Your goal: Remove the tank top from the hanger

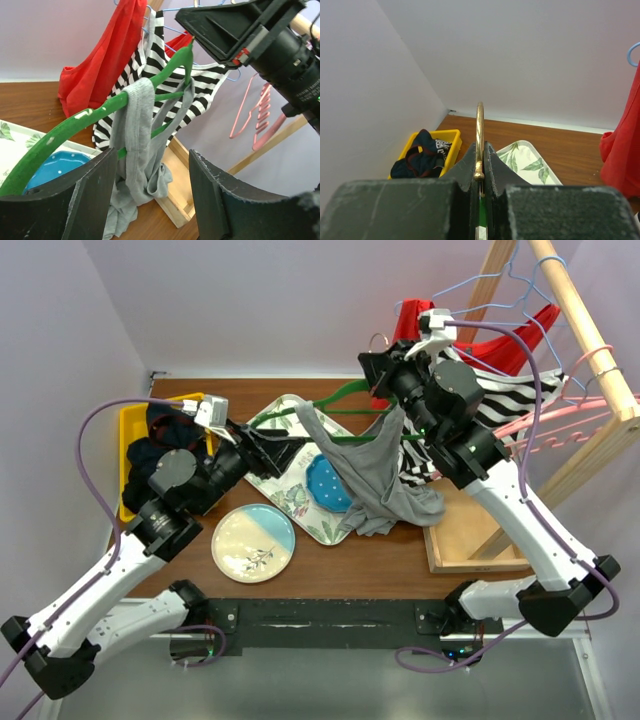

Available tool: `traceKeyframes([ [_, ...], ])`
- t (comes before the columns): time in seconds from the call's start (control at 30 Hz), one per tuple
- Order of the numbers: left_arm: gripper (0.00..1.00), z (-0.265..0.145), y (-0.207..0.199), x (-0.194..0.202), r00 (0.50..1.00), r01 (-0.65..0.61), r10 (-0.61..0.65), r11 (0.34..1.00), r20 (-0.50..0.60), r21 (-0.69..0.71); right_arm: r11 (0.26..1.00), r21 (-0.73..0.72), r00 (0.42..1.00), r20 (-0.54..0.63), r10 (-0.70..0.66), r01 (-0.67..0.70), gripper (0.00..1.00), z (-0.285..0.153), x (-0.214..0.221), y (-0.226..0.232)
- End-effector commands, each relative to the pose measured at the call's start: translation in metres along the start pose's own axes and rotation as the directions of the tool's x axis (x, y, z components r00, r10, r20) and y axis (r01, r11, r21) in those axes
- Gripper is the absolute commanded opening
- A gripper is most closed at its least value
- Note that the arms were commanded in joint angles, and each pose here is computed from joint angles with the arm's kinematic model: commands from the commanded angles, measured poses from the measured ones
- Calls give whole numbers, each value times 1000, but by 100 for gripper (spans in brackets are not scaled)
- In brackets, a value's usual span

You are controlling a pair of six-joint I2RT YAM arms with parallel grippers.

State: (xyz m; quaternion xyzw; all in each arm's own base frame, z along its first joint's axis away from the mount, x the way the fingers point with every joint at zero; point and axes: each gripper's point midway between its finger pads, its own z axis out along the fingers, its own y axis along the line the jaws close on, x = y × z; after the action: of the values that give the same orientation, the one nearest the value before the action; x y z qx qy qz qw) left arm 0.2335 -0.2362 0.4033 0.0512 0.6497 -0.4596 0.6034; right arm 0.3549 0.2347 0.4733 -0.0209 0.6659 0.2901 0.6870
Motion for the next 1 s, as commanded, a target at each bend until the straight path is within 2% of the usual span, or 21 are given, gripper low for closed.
traceKeyframes([
  [0.0, 64, 10, 2, -14, 996, 23, -21, 1000, 83, -15, 997, -51, 990, 123, 62, -56, 0, -14, -39, 15],
  [0.13, 65, 22, 11, -9, 996, -7, 11, 999, 93, -40, 994, -73, 988, 126, 92, -83, 0, -20, -36, 16],
  [0.3, 65, 37, 5, -5, 995, -36, 35, 999, 98, 11, 989, -109, 988, 105, 109, -98, 0, -24, -29, 23],
  [0.4, 61, 46, 4, -4, 995, -47, 45, 999, 85, 16, 988, -114, 988, 107, 112, -100, 0, -28, -29, 22],
  [0.5, 52, 50, 4, -2, 995, -58, 57, 998, 80, 15, 989, -114, 988, 108, 107, -95, 0, -31, -28, 21],
  [0.57, 41, 49, 4, -3, 994, -63, 61, 998, 86, 17, 990, -111, 989, 109, 100, -88, 0, -33, -29, 20],
  [0.6, 30, 48, 5, -4, 994, -63, 62, 998, 91, 11, 990, -109, 989, 109, 96, -85, 0, -34, -29, 20],
  [0.67, 15, 48, 7, -4, 993, -70, 70, 998, 90, -1, 991, -108, 990, 106, 88, -76, 0, -35, -29, 19],
  [0.7, 0, 47, 7, -5, 993, -73, 73, 997, 93, -6, 991, -107, 990, 110, 87, -76, 0, -37, -30, 19],
  [0.83, 0, 36, 20, -11, 991, -90, 98, 992, 89, -91, 998, -48, 990, 128, 52, -47, 0, -45, -31, 5],
  [0.97, 0, 13, 38, -33, 980, -115, 148, 967, 134, -225, 999, -33, 994, 105, -2, 6, 0, -55, -31, 0],
])
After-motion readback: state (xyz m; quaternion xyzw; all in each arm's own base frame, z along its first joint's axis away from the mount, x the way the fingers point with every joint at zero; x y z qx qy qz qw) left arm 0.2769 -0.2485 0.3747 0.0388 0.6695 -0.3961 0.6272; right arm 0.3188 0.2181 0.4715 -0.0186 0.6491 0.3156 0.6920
